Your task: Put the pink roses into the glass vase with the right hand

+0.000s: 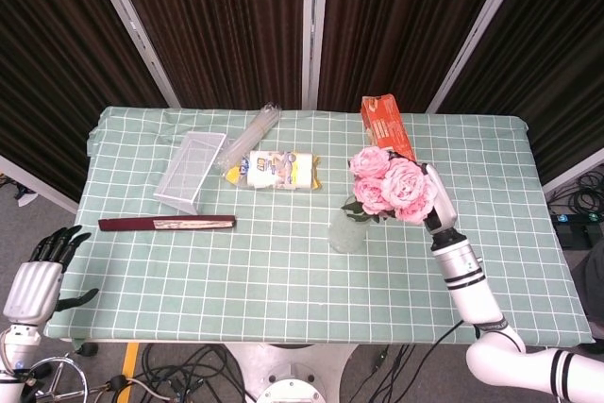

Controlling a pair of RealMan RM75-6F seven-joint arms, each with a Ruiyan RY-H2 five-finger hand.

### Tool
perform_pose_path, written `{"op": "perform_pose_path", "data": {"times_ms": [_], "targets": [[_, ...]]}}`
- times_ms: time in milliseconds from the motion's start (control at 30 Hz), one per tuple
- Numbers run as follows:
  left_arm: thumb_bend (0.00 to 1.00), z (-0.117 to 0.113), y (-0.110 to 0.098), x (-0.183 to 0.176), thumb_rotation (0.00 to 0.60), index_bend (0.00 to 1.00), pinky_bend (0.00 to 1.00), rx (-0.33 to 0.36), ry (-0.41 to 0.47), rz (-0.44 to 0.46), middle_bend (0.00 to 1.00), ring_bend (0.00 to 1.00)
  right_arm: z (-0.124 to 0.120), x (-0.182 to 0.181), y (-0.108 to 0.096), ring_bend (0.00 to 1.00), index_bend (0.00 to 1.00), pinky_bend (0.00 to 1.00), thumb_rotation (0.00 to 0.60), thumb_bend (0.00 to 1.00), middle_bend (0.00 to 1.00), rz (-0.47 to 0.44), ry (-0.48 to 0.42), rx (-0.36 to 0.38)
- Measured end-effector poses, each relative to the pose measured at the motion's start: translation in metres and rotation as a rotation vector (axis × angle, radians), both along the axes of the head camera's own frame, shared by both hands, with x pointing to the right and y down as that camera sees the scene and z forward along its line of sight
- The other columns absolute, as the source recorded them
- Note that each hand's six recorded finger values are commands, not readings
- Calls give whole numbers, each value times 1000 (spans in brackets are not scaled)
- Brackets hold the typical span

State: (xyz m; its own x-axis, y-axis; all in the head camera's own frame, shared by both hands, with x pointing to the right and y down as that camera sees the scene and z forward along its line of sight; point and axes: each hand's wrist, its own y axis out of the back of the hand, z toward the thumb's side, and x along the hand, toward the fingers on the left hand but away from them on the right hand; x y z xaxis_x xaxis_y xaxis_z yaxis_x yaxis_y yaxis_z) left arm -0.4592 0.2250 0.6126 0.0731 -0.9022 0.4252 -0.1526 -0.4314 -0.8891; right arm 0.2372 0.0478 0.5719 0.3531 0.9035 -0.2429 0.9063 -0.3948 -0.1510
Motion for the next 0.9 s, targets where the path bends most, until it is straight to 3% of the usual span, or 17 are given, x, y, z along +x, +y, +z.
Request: {"op": "perform_pose_path", "data": {"times_ms": [133, 267, 433, 567, 667, 767, 900], "targets": [[8, 1, 1, -1, 600, 162, 137, -2, -1, -4, 68, 48, 15, -2, 3, 146, 297, 155, 600, 185, 235, -47, 0, -29], [8, 1, 2, -2, 600, 162, 137, -4, 0, -8, 67, 48, 21, -6, 8, 3, 16, 21, 600, 9, 52, -114, 6, -45], [8, 2, 2, -3, 600, 162, 137, -4, 1, -10, 68, 48, 21, -4, 13, 0, 0, 0, 600, 0, 0, -185, 22, -35], [8, 1, 3, -4, 600, 163, 137, 0, 3, -13, 67, 48, 14, 7, 13, 0, 0, 0, 600, 0, 0, -177, 43, 3], [8, 1, 3, -4, 600, 162, 137, 2, 6, -15, 68, 48, 8, 21, 14, 0, 0, 0, 600, 0, 0, -173, 109, 47], [8, 2, 3, -3, 600, 162, 137, -3, 5, -13, 68, 48, 2, 43, 21, 0, 0, 0, 600, 0, 0, -178, 231, 94], [8, 2, 1, 1, 600, 163, 137, -4, 11, -6, 68, 48, -4, 86, 39, 0, 0, 0, 600, 29, 0, -172, 457, 156]]}}
